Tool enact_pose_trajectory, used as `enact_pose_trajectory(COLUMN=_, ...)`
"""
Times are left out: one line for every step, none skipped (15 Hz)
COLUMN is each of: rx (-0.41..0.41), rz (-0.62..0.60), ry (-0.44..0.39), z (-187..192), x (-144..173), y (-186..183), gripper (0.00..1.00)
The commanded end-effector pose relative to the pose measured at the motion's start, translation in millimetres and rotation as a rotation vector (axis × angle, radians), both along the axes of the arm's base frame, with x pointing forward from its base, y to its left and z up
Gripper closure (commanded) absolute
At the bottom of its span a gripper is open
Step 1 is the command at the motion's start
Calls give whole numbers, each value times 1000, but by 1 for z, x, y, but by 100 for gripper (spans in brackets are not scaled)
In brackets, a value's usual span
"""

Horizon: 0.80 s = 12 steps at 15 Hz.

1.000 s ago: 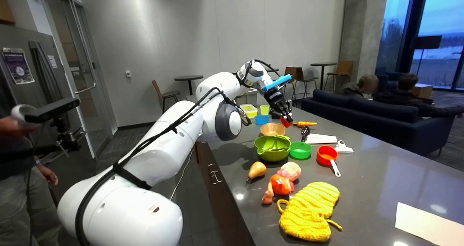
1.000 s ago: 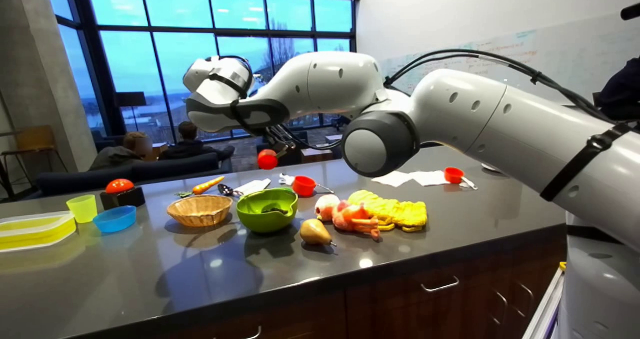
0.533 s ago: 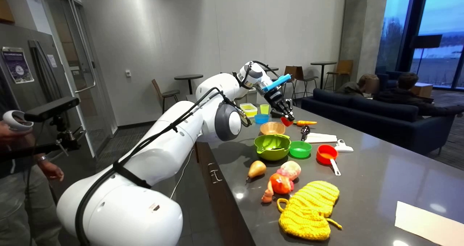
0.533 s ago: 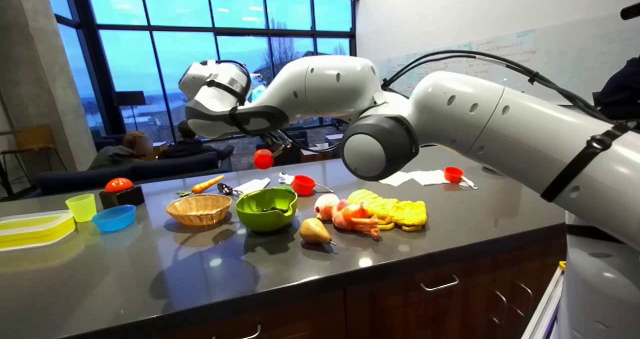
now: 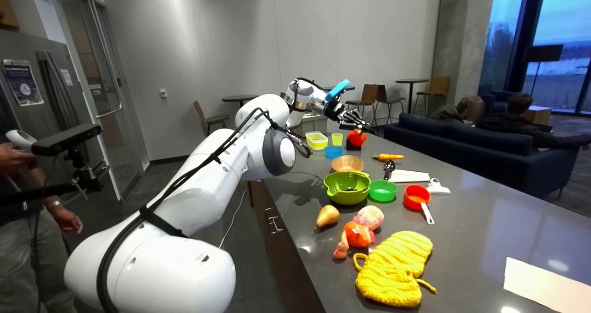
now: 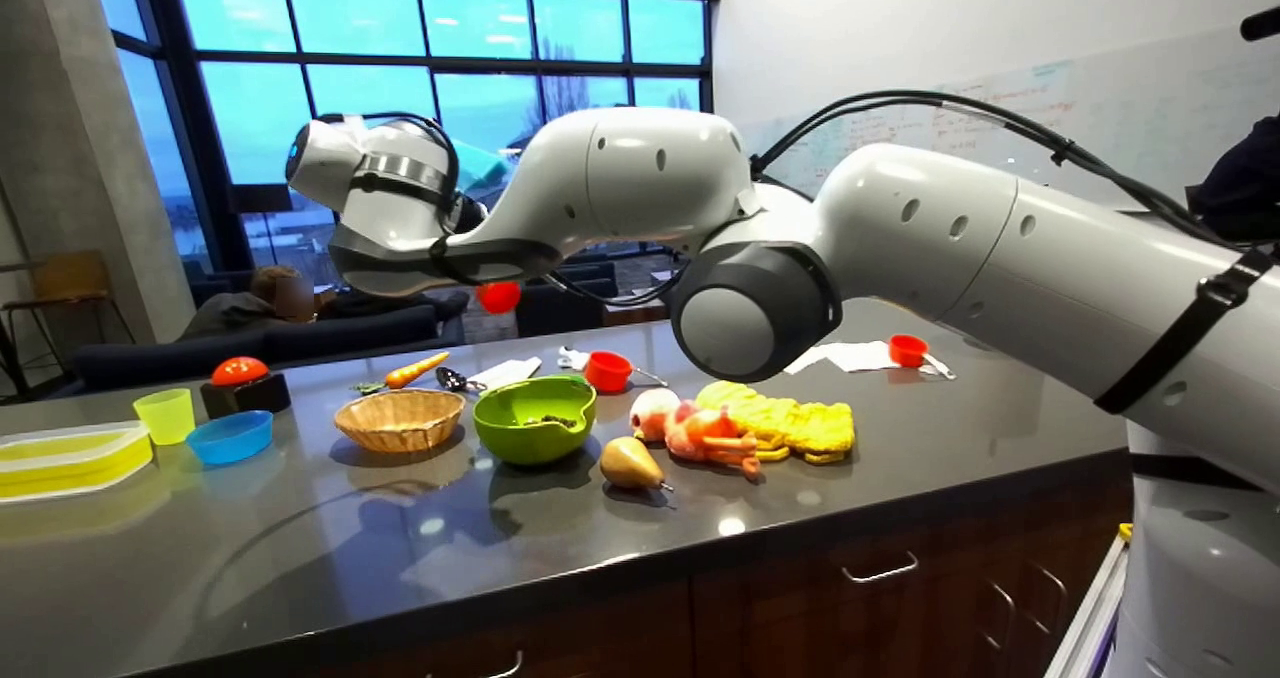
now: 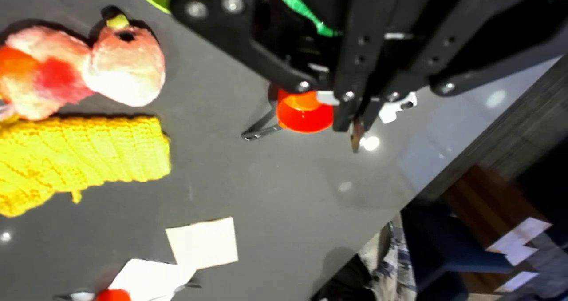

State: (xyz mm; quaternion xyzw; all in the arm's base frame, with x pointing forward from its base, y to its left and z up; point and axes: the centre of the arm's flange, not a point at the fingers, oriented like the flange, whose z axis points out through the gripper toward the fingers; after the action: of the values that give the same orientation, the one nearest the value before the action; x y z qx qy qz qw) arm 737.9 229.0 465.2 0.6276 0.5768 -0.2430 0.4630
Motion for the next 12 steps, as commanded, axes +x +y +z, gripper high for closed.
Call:
enact_pose_trajectory(rx=-119, rz=159, ry=-30, z=8, x=-20, y=6, gripper=99)
enact_pose_trajectory(rx=-142, rz=203, ry=-26, z=6, x=-22, y=12, gripper=99)
enact_pose_trajectory(rx=-160, rz=248, ry=14, z=3, x=-27, y=17, gripper=99)
enact_pose_trajectory(rx=-154, rz=295, ry=73, z=1, x=-32, y=20, gripper=99)
enact_pose_trajectory(rx=-173, rz=327, ry=115, z=3, x=-38, y=20, gripper=99)
enact_pose_trajectory(rx=-180, rz=356, ry=166, z=11, x=-44, y=17, gripper=99)
enact_pose_trajectory(rx=-196, rz=384, ry=215, z=19, x=-47, y=16, gripper=99)
enact_pose_trajectory(rx=-213, rz=412, ry=263, z=31, x=-51, y=12, gripper=99)
enact_pose_trajectory(rx=-242, rz=438, ry=307, z=42, x=-53, y=9, gripper=99)
enact_pose_trajectory(rx=-283, rz=462, ry=342, z=54, x=-52, y=6, gripper=99)
enact_pose_trajectory(rx=-301, rz=474, ry=373, z=69, x=-52, y=4, gripper=99)
enact_pose_trajectory(rx=-312, rz=476, ry=405, z=84, x=-53, y=2, gripper=99)
